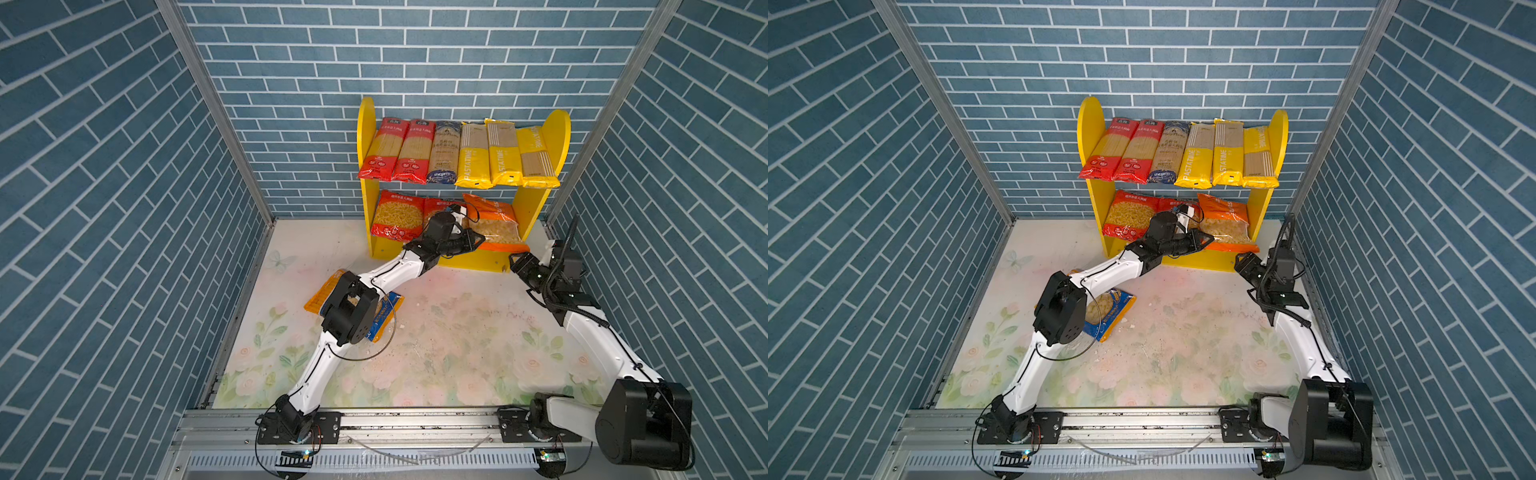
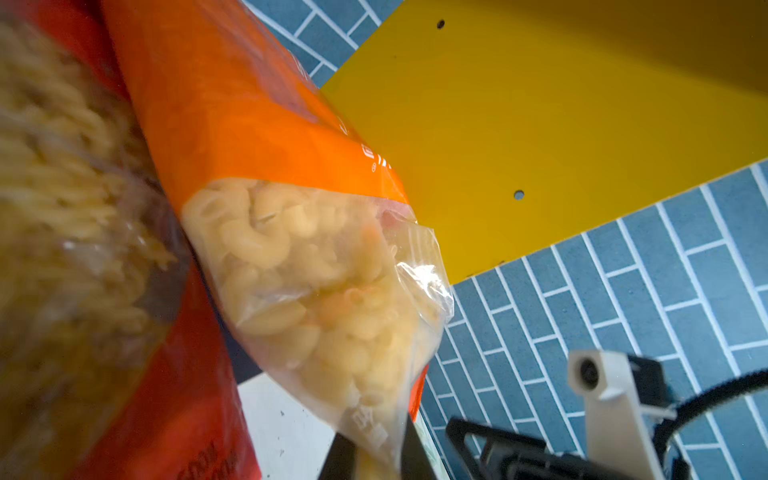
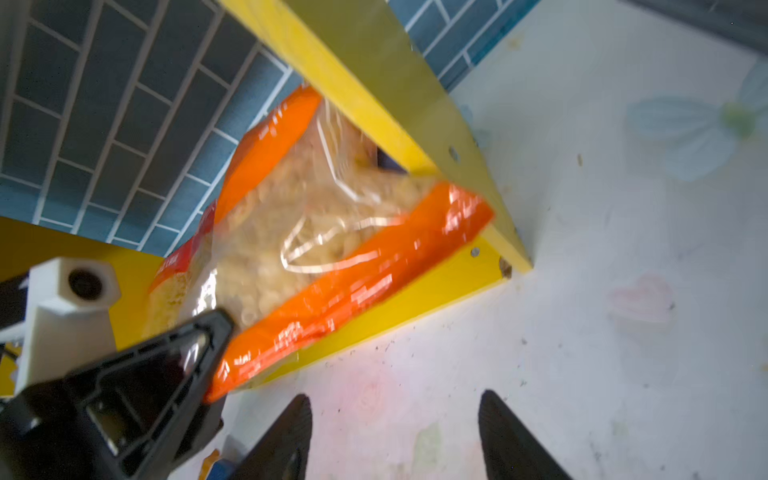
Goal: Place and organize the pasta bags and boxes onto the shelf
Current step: 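Open both grippers and draw them back from the shelf, then grasp the blue orecchiette bag's edges with both grippers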
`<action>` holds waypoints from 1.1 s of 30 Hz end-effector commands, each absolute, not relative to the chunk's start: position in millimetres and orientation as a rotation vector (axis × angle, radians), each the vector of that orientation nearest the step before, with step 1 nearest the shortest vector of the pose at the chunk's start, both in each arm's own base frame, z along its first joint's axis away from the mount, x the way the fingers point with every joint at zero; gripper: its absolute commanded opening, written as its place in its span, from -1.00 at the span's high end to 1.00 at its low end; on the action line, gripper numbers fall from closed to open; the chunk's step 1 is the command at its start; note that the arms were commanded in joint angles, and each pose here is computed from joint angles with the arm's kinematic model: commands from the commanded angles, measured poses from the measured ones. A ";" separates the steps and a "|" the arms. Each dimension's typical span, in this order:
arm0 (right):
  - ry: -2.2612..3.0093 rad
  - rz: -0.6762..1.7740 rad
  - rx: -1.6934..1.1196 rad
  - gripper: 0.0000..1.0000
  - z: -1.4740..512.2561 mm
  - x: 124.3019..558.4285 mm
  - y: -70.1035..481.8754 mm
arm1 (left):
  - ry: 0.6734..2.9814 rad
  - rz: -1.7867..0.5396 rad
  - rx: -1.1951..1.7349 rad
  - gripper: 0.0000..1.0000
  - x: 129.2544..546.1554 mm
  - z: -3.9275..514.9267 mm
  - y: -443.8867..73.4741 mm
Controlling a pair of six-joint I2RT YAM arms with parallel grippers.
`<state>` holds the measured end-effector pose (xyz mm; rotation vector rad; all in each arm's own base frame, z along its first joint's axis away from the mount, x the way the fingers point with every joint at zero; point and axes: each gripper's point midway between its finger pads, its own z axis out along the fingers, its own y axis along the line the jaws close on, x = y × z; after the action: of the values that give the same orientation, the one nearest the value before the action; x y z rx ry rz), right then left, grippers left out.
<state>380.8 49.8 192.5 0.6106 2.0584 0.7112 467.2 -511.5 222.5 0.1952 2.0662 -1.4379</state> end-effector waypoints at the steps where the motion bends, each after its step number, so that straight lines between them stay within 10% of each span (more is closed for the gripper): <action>1: 2.036 0.887 0.630 -0.18 190.4 382.7 77.4 | 2.040 -1.421 0.220 0.81 482.7 234.7 -512.0; 7: 2.017 0.918 0.620 0.11 198.7 417.6 87.2 | 2.110 -1.378 0.281 0.65 481.0 235.9 -513.1; 17: 2.103 0.862 0.570 0.07 178.3 369.9 95.0 | 2.094 -1.256 0.312 -0.25 431.0 251.1 -458.7; 33: 2.422 0.963 0.150 -0.23 114.8 282.1 272.8 | 2.298 -0.621 0.026 -0.45 288.4 182.1 -211.4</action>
<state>273.7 240.8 111.3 0.1608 2.4344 0.9283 300.3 -265.0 208.0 0.1291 2.2379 -0.8199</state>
